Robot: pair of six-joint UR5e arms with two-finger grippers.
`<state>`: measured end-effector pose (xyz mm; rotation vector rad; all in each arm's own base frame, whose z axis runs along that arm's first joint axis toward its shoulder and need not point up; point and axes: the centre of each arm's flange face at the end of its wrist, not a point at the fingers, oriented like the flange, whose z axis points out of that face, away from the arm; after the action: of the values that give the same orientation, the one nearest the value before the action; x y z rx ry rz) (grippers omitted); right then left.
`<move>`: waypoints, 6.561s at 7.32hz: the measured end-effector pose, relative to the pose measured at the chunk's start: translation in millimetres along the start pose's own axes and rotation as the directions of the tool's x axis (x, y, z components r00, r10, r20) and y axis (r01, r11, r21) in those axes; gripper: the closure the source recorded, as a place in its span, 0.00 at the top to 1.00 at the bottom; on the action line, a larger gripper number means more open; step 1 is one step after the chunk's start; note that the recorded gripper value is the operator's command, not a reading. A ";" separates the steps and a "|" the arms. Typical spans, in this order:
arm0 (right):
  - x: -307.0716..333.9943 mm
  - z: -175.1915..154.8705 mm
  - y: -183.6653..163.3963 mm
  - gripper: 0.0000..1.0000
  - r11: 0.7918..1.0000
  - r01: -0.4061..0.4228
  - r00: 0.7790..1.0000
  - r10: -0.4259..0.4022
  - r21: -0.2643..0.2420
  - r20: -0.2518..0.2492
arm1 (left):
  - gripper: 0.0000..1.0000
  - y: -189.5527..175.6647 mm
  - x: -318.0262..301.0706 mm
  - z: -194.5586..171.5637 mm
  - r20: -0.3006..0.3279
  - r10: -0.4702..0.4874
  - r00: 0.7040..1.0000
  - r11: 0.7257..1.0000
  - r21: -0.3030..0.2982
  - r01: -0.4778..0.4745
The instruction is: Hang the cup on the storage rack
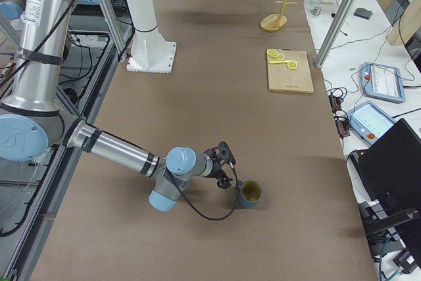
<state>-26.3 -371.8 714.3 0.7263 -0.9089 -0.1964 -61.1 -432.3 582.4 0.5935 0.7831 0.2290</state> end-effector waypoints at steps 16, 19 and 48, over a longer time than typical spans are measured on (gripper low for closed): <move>18.1 50.6 -83.3 0.94 0.973 -0.204 0.978 0.208 -0.110 0.030 | 1.00 -3.7 3.6 6.3 -0.009 -0.001 1.000 1.000 -0.009 0.001; 41.6 44.3 -156.5 0.92 0.885 -0.423 0.906 0.414 -0.194 -0.085 | 1.00 -2.9 3.8 6.8 -0.009 -0.001 1.000 1.000 -0.010 0.001; -517.3 136.6 -373.5 0.00 0.350 -0.936 0.307 0.852 0.025 -0.424 | 1.00 -2.4 -0.3 21.9 -0.017 -0.002 1.000 0.999 -0.033 0.001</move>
<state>-398.5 -486.7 190.9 -0.0905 -0.7828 0.8567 -45.6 -443.5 593.3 0.5607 0.7949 0.2456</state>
